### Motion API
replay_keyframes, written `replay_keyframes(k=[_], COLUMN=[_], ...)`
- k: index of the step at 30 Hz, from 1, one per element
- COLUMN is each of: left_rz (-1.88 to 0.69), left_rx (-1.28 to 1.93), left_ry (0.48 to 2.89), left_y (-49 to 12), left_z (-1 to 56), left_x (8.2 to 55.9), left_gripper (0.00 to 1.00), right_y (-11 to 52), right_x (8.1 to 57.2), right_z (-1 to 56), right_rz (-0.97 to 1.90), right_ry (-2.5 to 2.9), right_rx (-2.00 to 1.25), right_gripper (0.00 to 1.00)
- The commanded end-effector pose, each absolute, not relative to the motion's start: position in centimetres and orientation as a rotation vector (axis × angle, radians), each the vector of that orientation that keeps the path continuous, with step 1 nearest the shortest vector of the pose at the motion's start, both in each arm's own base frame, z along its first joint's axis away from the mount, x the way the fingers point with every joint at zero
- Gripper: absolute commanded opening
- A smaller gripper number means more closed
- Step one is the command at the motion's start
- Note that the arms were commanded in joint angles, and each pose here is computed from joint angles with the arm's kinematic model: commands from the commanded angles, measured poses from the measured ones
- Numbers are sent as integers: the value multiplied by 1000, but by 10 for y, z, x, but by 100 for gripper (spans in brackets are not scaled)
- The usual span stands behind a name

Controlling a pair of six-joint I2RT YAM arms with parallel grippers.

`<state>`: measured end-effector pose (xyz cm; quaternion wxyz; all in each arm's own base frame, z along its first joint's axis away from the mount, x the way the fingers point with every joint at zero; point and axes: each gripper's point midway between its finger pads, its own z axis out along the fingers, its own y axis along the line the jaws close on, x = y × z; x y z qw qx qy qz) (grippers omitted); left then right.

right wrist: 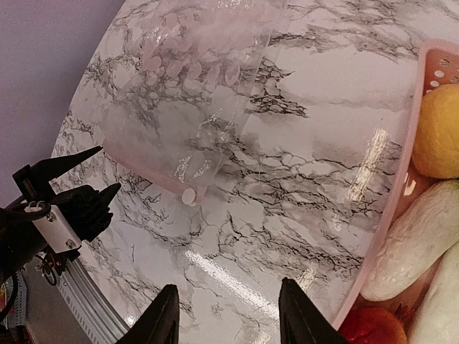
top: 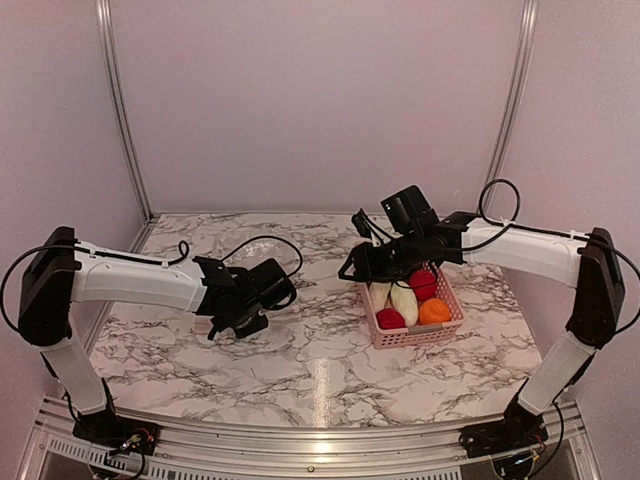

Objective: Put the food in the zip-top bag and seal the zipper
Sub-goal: Pick up the zipper food storage bag at the center of the board.

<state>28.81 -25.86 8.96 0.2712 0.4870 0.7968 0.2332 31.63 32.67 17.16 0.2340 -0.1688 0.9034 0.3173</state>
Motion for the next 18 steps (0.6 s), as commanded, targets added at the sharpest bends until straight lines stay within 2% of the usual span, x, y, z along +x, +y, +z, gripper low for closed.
replay_keyframes(k=[1,13,18], left_rz=[678,676,665], left_rx=[1250,1247,1250], left_ry=[2111,2157,2177], left_y=[-254,-247,-249], left_z=[79,54,64], left_x=[312,322,322], left_gripper=[49,50,49], right_y=[329,325,327], right_x=[319,316,316], right_z=[176,174,176], right_rz=[896,897,903], right_ry=[2481,2491,2485], right_rx=[-451,-428,-432], right_gripper=[45,45,45])
